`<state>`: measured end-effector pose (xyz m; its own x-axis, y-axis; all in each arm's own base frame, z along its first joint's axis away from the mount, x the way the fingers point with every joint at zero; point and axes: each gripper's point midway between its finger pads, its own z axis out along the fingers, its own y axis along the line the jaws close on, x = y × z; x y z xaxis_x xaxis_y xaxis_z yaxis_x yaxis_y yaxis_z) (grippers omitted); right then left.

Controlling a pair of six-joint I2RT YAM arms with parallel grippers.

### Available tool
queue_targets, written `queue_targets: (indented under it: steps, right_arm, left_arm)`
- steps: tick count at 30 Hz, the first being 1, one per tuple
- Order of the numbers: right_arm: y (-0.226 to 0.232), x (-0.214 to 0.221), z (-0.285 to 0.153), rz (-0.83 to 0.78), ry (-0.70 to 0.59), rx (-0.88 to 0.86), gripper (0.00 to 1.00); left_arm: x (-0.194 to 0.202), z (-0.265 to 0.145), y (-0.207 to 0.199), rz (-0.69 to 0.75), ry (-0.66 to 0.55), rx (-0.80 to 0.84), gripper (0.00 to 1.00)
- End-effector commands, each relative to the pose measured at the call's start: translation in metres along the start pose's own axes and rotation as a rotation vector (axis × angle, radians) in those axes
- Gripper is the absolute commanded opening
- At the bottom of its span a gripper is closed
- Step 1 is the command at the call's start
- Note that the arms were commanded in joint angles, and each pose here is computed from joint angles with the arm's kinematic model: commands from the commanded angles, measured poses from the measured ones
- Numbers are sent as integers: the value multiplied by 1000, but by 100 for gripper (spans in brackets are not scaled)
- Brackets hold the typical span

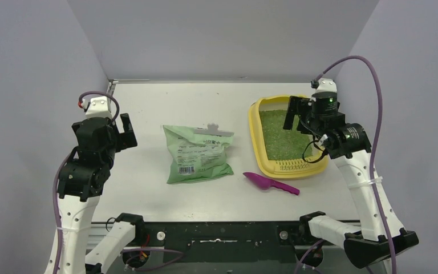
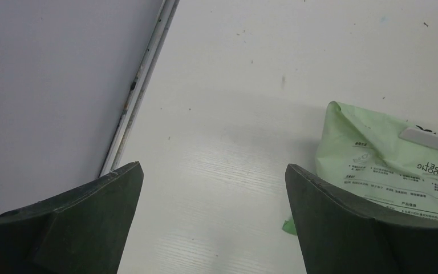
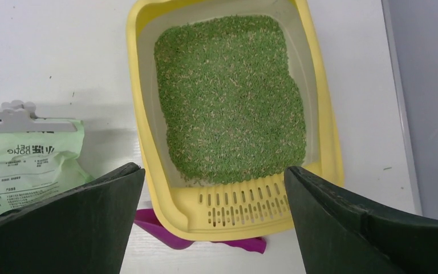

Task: Fill the litter box with clean litter
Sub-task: Remove the clamp from the cat litter bag.

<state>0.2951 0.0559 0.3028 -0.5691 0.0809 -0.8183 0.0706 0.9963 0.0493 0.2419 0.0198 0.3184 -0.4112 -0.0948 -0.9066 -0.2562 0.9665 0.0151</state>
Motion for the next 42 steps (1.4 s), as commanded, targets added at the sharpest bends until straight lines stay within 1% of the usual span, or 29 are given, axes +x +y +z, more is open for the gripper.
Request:
queue_targets:
  steps: [1,3,5,10,13,17,21,25,28,33,34,37,39,42]
  right_arm:
    - [2,7,-10,44,6,-125,100]
    - [-2,16,-9,63,28,-146,100]
    - [-4,23,-8,84,51,-163,100]
    - [-8,35,-7,138,76,-195,100]
    - [-1,40,-5,153,76,-259,100]
    - [17,49,-4,167,112,-381,100]
    - [30,55,-5,173,134,-472,100]
    - [35,55,-10,153,101,-515,100]
    - [36,55,-11,131,71,-537,100]
    - [33,56,-11,107,67,-521,100]
    - [32,57,-11,102,72,-521,100]
    - [31,59,-11,83,87,-515,100]
    - [29,59,-13,66,87,-509,100]
    - [27,60,-15,56,83,-503,100]
  left_arm:
    - [2,-4,10,-47,-33,-55,96]
    - [8,-2,8,-46,-21,-49,96]
    - [16,1,-4,-27,7,18,96]
    - [39,11,-45,-18,130,213,96]
    - [49,21,-57,-70,219,241,97]
    - [40,43,-82,-112,280,358,97]
    - [26,75,-108,-122,290,487,97]
    - [9,104,-141,-92,266,666,97]
    - [-2,119,-162,-62,254,785,95]
    - [-8,146,-192,3,233,969,93]
    - [-8,149,-197,8,242,1002,91]
    - [-4,148,-217,29,286,1148,77]
    - [9,150,-224,96,338,1169,74]
    - [37,151,-240,255,413,1167,73]
